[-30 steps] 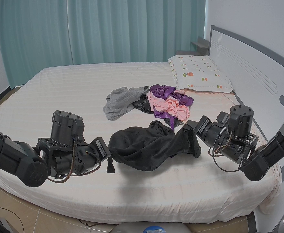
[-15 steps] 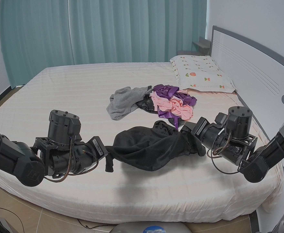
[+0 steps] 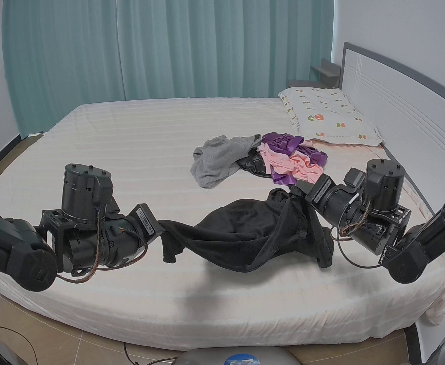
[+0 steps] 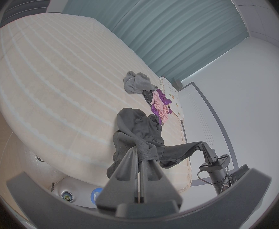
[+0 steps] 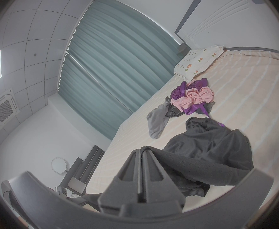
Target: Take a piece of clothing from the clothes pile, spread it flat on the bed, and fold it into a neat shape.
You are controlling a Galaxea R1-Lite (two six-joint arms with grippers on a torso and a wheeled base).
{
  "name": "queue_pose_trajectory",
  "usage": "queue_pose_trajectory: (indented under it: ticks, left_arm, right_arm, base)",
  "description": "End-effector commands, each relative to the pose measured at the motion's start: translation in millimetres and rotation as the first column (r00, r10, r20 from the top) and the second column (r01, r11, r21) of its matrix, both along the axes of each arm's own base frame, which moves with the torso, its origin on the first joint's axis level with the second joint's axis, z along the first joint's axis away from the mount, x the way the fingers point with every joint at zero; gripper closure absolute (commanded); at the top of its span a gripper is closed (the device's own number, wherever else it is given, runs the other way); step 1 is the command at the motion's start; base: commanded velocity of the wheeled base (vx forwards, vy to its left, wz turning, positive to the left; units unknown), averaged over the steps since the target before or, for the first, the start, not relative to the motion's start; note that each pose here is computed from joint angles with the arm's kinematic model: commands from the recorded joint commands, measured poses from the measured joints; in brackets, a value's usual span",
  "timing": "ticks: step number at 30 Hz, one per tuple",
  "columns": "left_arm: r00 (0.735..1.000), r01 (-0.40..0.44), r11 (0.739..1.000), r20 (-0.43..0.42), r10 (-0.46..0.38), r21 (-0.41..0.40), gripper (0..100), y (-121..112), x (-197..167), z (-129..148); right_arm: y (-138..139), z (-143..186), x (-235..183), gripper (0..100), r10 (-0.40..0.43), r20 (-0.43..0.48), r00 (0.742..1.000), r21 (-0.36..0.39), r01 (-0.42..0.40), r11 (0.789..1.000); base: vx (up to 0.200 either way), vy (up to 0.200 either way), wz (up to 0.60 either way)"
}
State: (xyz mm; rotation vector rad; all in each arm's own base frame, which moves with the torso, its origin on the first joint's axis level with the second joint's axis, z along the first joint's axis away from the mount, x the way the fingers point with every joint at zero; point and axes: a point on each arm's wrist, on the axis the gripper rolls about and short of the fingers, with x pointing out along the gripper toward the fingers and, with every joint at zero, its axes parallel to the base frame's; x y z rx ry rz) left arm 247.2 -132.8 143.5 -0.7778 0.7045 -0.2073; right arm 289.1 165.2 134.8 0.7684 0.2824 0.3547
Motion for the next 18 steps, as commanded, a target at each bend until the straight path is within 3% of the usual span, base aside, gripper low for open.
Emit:
queue_pose_trajectory:
  ticks: [1,18]
  left_arm:
    - [1.0,0.003,1.0,0.016,-0.003,-0.009,100,0.2,-2.3,4.6]
    - [1.0,-0.001,1.0,0.022,0.002,-0.012,100,1.4,-1.9,5.8]
  right_arm:
    - [-4.1,4.2,0.7,100,-0.01,0.013,1.0,0.008,0.01,1.0]
    - [-6.5,5.3,0.6,100,-0.016,0.026,1.0,-0.004,0.016,1.0]
  base:
    - [0.0,0.2,0.0]
    - [0.0,0.2,0.0]
